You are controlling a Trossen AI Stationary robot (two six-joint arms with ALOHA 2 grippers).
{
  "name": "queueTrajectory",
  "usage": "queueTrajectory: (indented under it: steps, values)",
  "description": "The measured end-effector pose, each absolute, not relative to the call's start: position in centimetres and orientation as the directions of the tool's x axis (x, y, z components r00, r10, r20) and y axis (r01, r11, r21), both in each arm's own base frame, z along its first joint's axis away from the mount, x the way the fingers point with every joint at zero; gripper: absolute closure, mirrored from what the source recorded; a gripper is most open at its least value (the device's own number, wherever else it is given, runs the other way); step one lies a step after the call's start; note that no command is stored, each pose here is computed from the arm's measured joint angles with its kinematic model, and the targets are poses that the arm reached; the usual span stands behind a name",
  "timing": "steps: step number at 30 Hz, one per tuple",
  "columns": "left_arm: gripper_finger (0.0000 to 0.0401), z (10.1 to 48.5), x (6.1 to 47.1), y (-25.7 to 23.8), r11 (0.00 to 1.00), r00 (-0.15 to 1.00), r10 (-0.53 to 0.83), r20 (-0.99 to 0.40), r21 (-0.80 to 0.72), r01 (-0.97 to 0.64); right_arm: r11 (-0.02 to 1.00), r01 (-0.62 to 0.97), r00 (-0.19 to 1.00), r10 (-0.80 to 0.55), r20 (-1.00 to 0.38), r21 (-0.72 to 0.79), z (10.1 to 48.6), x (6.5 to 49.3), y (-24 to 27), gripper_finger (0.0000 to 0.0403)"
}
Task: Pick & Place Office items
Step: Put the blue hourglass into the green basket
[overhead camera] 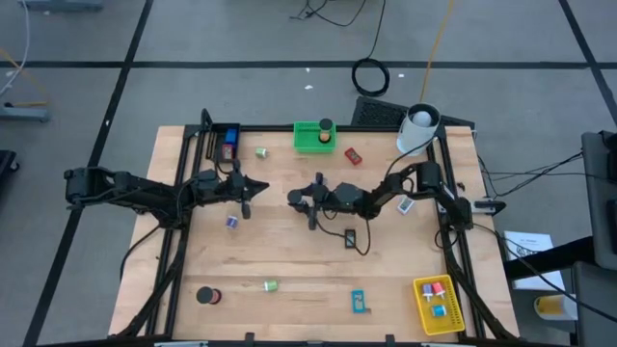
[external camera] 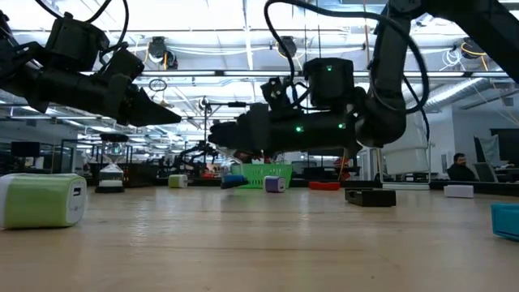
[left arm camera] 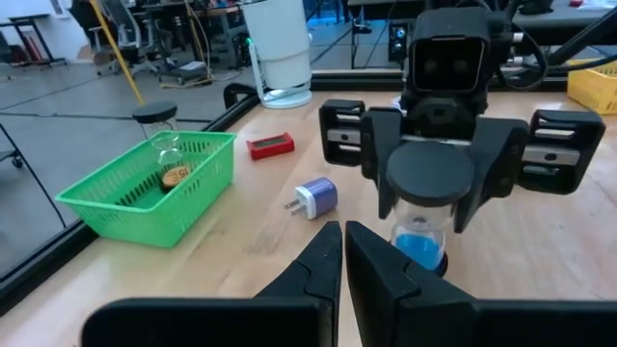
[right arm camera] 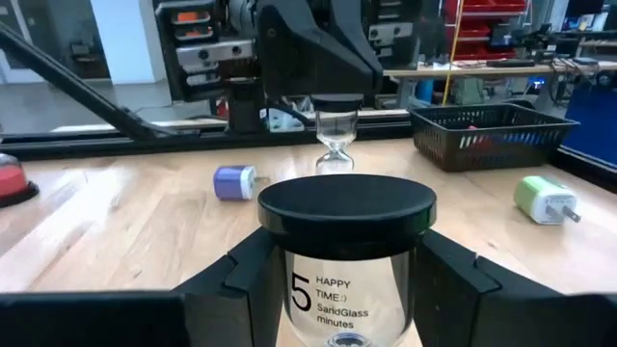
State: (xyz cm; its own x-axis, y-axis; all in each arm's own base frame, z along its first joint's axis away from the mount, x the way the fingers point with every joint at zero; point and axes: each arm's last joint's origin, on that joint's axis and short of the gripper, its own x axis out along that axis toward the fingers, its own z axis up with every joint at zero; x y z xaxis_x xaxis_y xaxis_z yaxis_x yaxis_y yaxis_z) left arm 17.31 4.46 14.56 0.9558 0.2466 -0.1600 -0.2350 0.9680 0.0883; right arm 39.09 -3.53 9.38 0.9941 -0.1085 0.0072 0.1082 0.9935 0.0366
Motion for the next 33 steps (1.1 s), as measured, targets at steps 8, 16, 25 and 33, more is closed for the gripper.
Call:
queueTrajectory:
  steps: [8, 16, 25, 33]
  values:
    - [0.0375, 14.5, 17.3, 4.5, 0.969, 0.955, 0.245, -0.164, 0.05, -0.24, 0.99, 0.116, 0.993, -0.114, -0.033, 0.078, 9.0, 39.1, -3.6, 0.019]
    - [0.0375, 14.5, 17.3, 4.5, 0.969, 0.955, 0.246, -0.165, 0.051, -0.241, 0.988, 0.127, 0.991, -0.122, -0.058, 0.083, 8.8, 39.1, -3.7, 0.0169]
    - [0.0375, 14.4, 17.3, 4.4, 0.97, 0.953, 0.245, -0.179, 0.033, -0.243, 0.977, 0.21, 0.961, -0.198, -0.195, 0.043, 11.6, 38.7, -3.8, 0.0119]
    - [0.0375, 14.4, 17.3, 4.4, 0.969, 0.953, 0.244, -0.179, 0.001, -0.248, 0.977, 0.212, 0.936, -0.194, -0.292, 0.031, 16.8, 37.1, -3.6, 0.006]
